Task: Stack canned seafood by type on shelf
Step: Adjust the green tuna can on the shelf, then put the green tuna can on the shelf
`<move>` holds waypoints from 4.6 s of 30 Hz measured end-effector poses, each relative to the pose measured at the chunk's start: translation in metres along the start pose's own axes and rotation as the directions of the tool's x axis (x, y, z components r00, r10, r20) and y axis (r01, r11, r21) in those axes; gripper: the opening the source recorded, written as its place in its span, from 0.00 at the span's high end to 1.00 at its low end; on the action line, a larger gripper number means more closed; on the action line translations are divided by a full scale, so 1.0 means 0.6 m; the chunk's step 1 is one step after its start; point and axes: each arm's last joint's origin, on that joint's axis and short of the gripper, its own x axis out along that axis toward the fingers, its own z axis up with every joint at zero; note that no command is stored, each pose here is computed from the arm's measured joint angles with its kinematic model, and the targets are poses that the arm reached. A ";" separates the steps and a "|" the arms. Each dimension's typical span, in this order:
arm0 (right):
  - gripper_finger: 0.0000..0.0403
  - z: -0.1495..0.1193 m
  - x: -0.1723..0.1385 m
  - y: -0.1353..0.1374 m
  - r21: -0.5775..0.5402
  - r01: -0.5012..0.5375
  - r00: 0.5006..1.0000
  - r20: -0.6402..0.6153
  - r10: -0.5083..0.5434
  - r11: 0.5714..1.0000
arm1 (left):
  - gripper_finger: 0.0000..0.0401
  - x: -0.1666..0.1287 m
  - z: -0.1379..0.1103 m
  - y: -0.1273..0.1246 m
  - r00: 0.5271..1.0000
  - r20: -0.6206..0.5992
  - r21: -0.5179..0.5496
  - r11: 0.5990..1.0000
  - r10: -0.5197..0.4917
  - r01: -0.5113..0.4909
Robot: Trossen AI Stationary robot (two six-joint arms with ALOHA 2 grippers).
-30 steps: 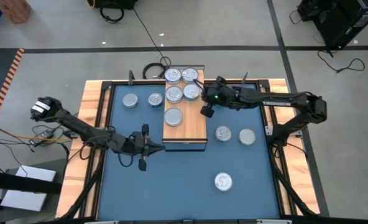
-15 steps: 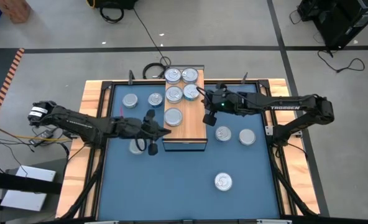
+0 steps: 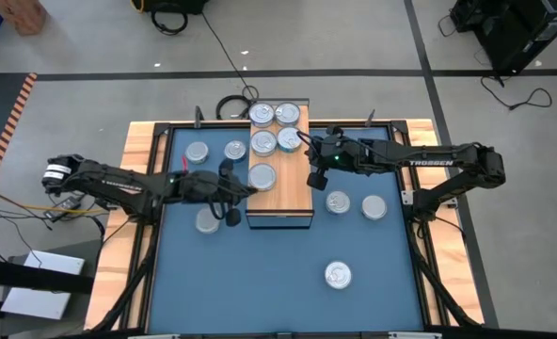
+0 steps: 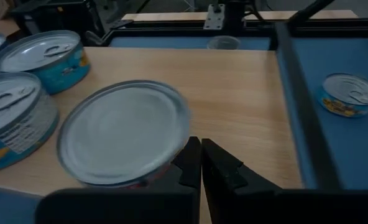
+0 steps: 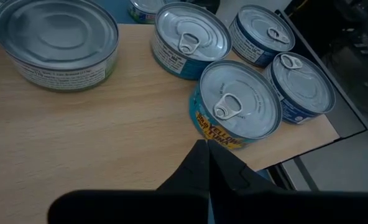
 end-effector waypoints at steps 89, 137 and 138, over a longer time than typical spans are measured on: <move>0.99 -0.051 -0.240 0.203 -0.108 -0.043 0.826 0.556 0.097 0.993 | 0.99 -0.015 -0.181 0.319 0.354 -0.877 0.149 0.884 0.325 -0.443; 0.99 -0.051 -0.240 0.204 -0.108 -0.044 0.827 0.554 0.097 0.993 | 1.00 -0.031 -0.159 0.160 0.197 -0.974 -0.161 0.948 -0.108 -0.275; 0.99 -0.051 -0.240 0.204 -0.108 -0.044 0.827 0.554 0.097 0.993 | 1.00 -0.030 -0.159 0.156 0.196 -0.973 -0.171 0.948 -0.120 -0.269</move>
